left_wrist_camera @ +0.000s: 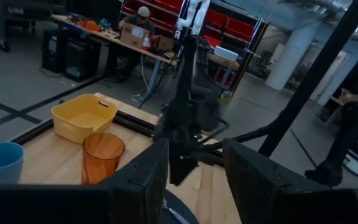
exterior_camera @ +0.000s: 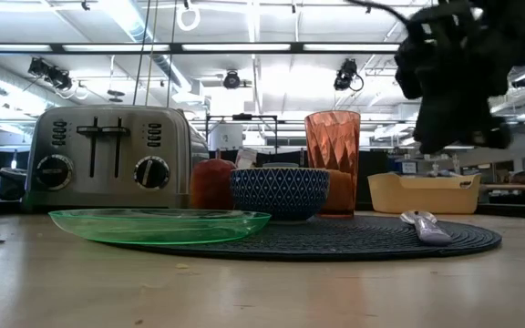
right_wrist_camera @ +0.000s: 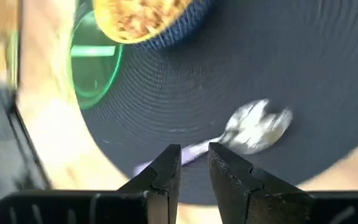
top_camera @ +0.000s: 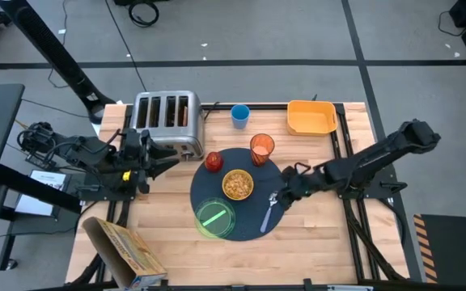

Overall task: Arrange a breakfast setting
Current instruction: Put the violet spoon from the cup to the right side of the yellow bowl on the placemat

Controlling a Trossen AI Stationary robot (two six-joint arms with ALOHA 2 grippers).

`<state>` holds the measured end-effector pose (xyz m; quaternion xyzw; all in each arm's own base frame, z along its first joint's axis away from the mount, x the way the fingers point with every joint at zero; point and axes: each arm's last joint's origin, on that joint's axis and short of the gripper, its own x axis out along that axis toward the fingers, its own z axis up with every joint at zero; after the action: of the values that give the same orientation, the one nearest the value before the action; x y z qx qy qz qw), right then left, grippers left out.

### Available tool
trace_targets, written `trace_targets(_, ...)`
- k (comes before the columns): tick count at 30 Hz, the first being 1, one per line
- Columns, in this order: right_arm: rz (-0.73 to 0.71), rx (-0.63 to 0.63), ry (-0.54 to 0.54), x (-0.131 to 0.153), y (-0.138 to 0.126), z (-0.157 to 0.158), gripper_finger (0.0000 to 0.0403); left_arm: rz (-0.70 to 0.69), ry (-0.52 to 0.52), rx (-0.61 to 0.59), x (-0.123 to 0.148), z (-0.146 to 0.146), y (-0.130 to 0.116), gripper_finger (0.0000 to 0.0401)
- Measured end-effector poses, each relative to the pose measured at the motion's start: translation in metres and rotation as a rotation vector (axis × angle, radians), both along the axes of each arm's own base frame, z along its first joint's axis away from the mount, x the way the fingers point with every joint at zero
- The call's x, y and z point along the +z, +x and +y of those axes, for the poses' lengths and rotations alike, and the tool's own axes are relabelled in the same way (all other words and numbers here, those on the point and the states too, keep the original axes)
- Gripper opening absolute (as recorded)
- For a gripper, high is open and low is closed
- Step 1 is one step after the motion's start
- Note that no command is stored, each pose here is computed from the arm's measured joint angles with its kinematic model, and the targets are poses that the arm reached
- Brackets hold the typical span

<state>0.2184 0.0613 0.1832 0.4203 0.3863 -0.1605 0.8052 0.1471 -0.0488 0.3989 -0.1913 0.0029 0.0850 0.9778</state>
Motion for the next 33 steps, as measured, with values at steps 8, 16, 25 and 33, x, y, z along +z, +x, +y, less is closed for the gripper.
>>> trace_targets(8, 0.167, -0.296, 0.258, -0.008, 0.044, 0.037, 0.0101, 0.031, 0.068, -0.003, -0.002, 0.000, -0.001, 0.0160)
trace_targets(16, 0.428, -0.562, 0.238, -0.015, 0.071, 0.039, 0.0103, 0.066, 0.087, -0.049, -0.004, 0.004, -0.012, 0.0160)
trace_targets(25, 0.484, -0.652, 0.338, -0.044, 0.090, 0.032, 0.0118, 0.091, 0.116, -0.056, -0.005, 0.012, -0.031, 0.0160)
trace_targets(33, 0.472, -0.690, 0.336, -0.046, 0.091, 0.030, 0.0076, 0.070, 0.123, -0.113, -0.002, 0.015, -0.040, 0.0160)
